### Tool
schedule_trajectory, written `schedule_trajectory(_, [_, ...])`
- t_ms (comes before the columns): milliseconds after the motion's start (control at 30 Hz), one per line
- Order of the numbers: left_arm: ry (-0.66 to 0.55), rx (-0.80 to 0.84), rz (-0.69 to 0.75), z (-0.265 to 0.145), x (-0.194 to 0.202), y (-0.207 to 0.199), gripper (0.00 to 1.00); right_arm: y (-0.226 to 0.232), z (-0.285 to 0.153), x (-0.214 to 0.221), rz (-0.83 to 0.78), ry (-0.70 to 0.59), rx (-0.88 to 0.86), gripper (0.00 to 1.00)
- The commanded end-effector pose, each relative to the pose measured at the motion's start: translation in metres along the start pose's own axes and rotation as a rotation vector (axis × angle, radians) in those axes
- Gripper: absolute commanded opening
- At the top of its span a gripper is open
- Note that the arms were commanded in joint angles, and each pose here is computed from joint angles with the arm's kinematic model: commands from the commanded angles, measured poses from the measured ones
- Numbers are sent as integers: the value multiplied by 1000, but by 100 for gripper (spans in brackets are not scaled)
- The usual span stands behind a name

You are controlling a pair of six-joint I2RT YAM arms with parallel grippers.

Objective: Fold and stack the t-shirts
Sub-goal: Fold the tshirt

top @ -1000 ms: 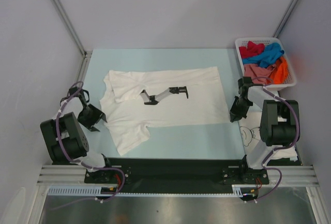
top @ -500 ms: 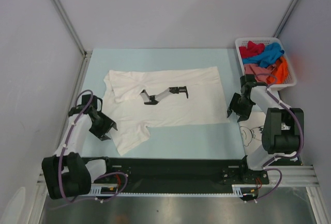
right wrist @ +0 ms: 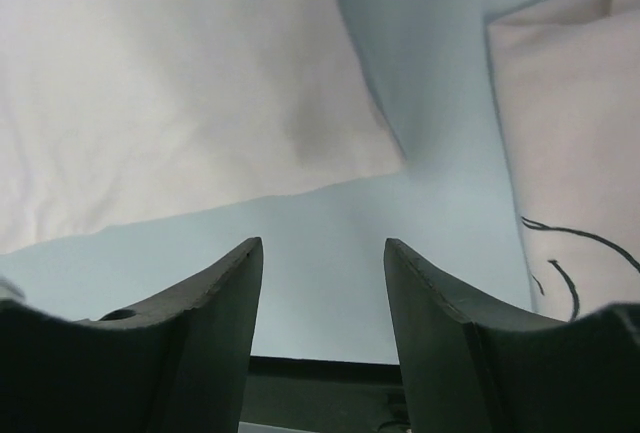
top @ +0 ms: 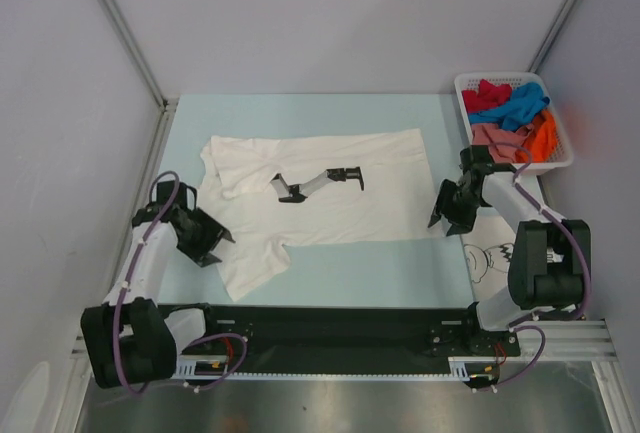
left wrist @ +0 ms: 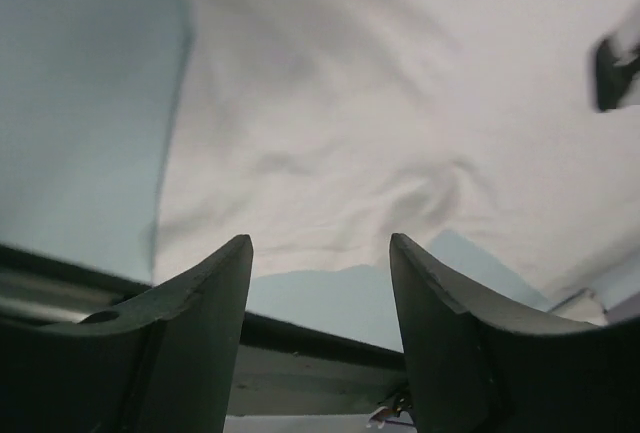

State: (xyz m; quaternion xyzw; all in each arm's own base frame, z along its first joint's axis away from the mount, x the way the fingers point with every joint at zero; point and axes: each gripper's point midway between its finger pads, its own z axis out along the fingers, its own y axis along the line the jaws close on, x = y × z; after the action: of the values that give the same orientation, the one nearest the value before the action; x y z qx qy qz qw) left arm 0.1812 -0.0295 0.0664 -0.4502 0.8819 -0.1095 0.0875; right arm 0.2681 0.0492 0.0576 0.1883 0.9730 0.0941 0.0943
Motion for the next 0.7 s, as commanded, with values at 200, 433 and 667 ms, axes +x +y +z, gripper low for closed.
schedule_trajectory(200, [-213, 361, 316, -37, -104, -142, 73, 160, -9, -17, -254, -77, -539, 64])
schedule_trajectory(433, [-225, 313, 390, -11, -146, -153, 74, 334, 7, -17, -329, -85, -836, 58])
schedule_trajectory(667, [-145, 319, 382, 26, -147, -156, 69, 431, 29, -7, -206, -63, -985, 51])
